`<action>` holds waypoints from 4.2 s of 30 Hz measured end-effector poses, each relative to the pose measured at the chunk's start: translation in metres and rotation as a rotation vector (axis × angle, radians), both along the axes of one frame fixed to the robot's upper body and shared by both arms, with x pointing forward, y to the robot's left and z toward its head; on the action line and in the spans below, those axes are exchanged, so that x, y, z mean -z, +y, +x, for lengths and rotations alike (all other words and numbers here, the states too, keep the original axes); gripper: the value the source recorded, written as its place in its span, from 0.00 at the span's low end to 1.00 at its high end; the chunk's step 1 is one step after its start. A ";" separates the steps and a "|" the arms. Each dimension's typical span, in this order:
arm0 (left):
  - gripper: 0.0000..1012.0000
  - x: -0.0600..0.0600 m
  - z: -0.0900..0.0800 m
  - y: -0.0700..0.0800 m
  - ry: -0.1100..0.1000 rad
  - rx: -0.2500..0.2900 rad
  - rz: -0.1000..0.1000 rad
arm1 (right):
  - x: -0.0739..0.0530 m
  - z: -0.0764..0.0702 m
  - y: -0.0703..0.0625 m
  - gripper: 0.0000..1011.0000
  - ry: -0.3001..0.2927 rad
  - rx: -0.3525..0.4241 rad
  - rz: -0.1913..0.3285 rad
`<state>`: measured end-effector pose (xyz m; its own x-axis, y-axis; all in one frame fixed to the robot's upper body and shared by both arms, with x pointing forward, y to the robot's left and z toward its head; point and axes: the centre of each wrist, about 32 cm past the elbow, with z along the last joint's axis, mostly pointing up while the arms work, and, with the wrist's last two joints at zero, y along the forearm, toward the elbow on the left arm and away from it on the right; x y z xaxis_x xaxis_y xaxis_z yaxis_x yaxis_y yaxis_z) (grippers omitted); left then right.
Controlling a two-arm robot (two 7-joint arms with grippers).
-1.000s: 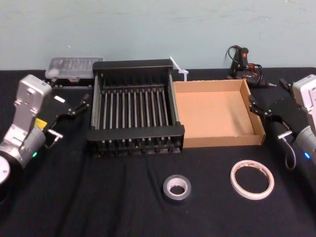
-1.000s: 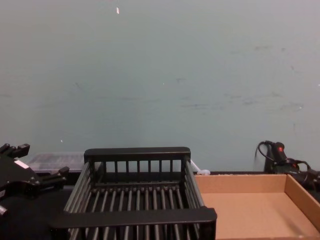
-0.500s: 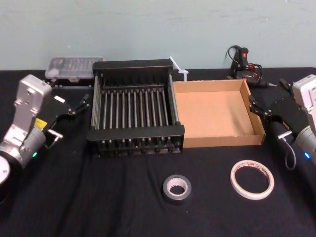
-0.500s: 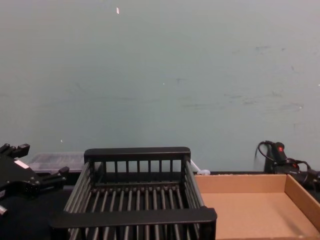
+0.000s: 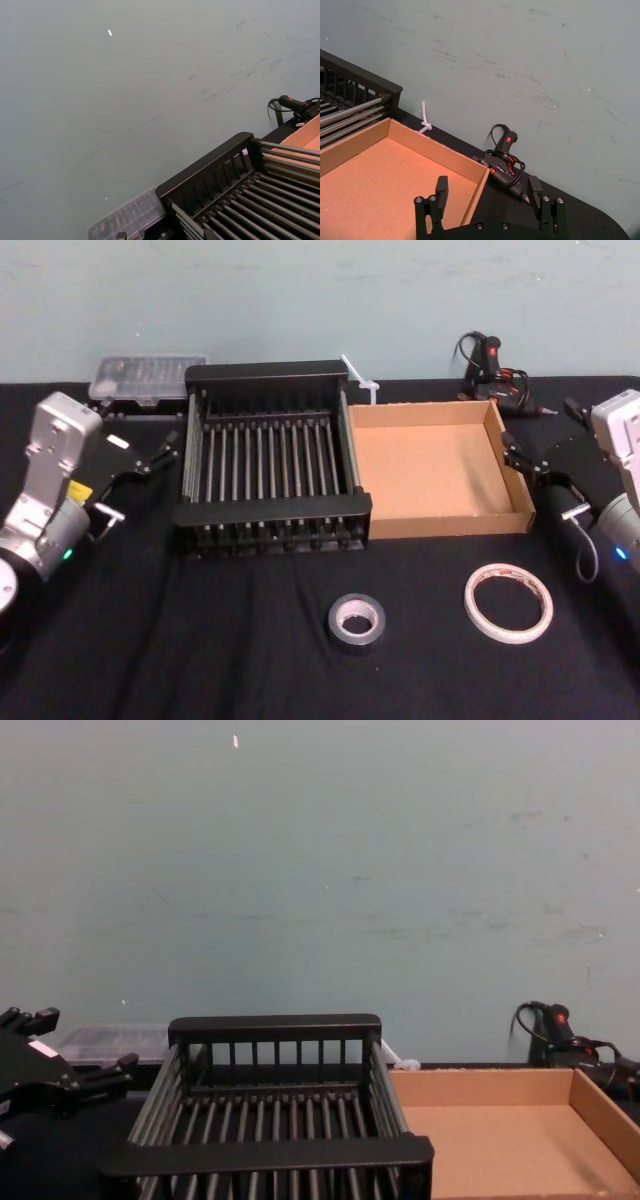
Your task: Pick up the white tape and place it into the black box , Pick up the silver tape and place it into the brown box.
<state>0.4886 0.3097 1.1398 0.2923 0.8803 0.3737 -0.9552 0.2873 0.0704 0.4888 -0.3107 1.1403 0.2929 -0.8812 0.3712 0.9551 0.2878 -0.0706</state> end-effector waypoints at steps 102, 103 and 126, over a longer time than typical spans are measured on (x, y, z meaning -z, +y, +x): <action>0.99 0.000 0.000 0.000 0.000 0.000 0.000 | -0.006 -0.077 -0.016 0.99 0.534 -0.135 0.046; 0.99 0.000 0.000 0.000 0.000 0.000 0.000 | -0.006 -0.077 -0.016 0.99 0.535 -0.135 0.047; 0.99 0.000 0.000 0.000 0.000 0.000 0.000 | -0.006 -0.077 -0.016 0.99 0.534 -0.134 0.046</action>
